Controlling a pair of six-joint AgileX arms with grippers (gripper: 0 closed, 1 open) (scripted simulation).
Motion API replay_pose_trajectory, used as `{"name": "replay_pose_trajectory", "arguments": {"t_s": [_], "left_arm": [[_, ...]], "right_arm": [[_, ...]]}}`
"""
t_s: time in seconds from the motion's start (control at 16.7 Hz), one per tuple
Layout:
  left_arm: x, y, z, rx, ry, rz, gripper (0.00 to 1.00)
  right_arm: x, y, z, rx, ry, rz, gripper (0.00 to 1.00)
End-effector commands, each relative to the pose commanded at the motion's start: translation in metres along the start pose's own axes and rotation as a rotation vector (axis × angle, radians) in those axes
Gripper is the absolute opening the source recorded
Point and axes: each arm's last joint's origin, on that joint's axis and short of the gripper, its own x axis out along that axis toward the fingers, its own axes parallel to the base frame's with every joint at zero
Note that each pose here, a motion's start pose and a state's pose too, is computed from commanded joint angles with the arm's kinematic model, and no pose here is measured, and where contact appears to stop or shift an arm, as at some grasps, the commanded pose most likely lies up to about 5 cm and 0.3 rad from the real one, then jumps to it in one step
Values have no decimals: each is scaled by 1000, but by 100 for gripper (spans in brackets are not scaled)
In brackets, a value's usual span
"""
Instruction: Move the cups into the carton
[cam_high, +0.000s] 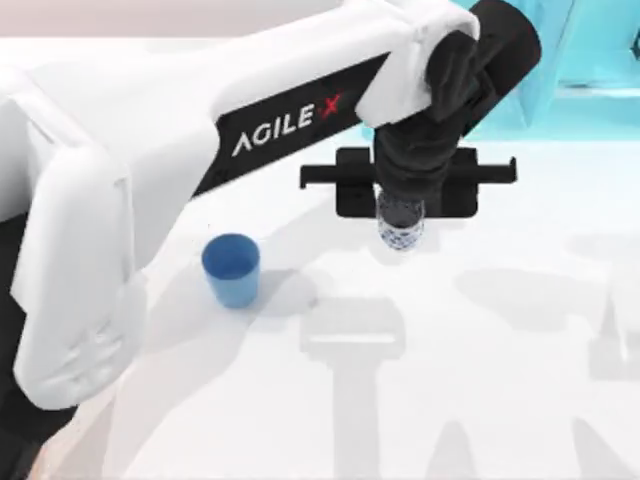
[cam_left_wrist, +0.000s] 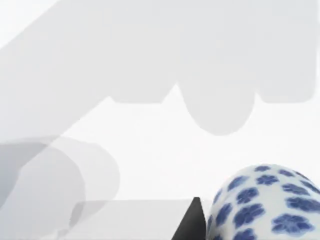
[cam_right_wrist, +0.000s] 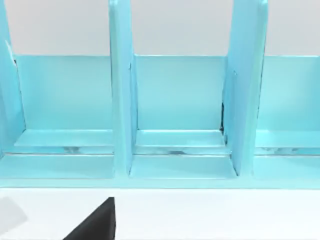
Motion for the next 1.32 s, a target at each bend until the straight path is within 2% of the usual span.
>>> {"name": "replay_pose_trajectory", "arguments": {"t_s": [0.24, 0.54, 0.72, 0.9, 1.08, 1.2, 1.32], "left_arm": [[-27, 34, 3, 4, 11, 7, 0], [-28, 34, 3, 9, 10, 7, 0], [-33, 61, 17, 10, 9, 10, 0], [-42, 127, 42, 4, 15, 30, 0], [-55, 221, 53, -16, 43, 70, 0], [-65, 285, 44, -29, 73, 97, 0], [-77, 337, 22, -34, 106, 116, 0]], "right_arm": [[0, 0, 0, 0, 0, 0, 100], [0, 0, 0, 0, 0, 0, 100], [0, 0, 0, 0, 0, 0, 100], [0, 0, 0, 0, 0, 0, 100], [0, 0, 0, 0, 0, 0, 100], [0, 0, 0, 0, 0, 0, 100], [0, 0, 0, 0, 0, 0, 100]]}}
